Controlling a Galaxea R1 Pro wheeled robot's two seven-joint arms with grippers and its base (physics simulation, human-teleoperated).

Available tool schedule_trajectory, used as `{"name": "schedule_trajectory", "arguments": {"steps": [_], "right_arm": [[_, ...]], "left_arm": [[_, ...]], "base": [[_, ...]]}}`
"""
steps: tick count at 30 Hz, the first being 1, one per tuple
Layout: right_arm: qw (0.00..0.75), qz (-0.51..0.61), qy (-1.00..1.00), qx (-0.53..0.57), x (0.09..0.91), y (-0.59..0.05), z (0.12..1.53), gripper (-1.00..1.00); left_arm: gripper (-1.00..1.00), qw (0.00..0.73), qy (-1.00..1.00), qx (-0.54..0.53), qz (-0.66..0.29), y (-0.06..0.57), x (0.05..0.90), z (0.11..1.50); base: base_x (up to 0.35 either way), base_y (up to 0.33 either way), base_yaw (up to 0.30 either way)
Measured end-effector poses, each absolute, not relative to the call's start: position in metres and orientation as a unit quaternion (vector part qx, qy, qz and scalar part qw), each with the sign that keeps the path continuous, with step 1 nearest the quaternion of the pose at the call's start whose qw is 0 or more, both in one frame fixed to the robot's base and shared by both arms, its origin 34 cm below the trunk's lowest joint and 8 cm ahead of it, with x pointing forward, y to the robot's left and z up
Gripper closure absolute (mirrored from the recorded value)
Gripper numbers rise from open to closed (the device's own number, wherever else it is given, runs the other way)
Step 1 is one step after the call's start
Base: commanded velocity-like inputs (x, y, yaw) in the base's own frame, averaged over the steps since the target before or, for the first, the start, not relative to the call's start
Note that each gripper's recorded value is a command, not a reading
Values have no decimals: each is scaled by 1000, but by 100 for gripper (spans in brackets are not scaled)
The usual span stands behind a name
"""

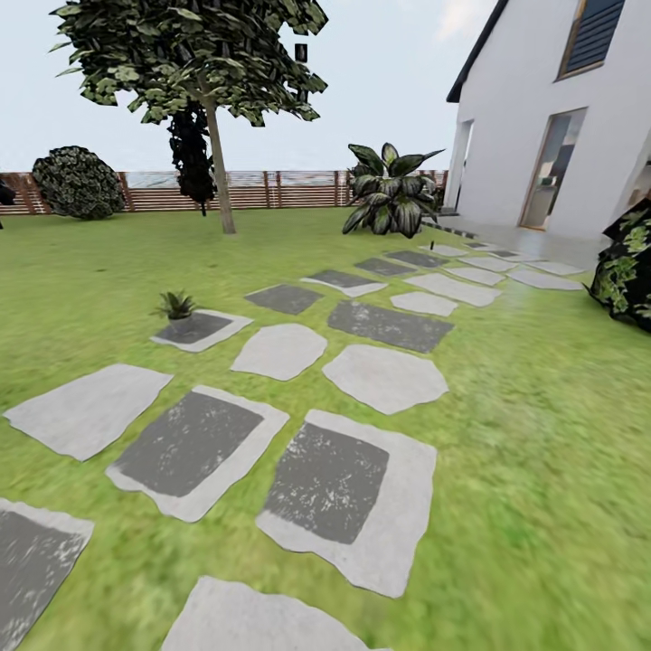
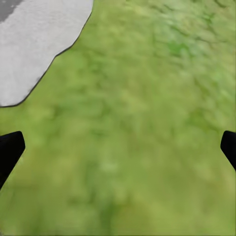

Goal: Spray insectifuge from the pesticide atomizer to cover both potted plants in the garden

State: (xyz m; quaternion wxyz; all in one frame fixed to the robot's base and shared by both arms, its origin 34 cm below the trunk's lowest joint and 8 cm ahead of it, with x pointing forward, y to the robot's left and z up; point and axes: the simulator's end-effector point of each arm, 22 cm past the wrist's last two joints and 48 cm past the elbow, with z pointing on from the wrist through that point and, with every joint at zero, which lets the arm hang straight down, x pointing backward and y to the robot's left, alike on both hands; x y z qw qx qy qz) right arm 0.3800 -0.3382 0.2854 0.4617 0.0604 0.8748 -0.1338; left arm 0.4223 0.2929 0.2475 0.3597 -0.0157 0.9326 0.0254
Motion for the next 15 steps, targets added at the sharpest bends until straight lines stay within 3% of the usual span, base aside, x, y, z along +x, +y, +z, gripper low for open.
{"name": "schedule_trajectory", "arguments": {"steps": [6,15], "right_arm": [[462,-134,875,61,380,-339,285,-100],[461,-134,875,60,379,-338,285,-100]], "left_arm": [[-100,359,933,-16,25,293,422,247],[-100,357,934,-16,25,293,420,246]], "base": [[333,3,-22],[333,0,-214]]}}
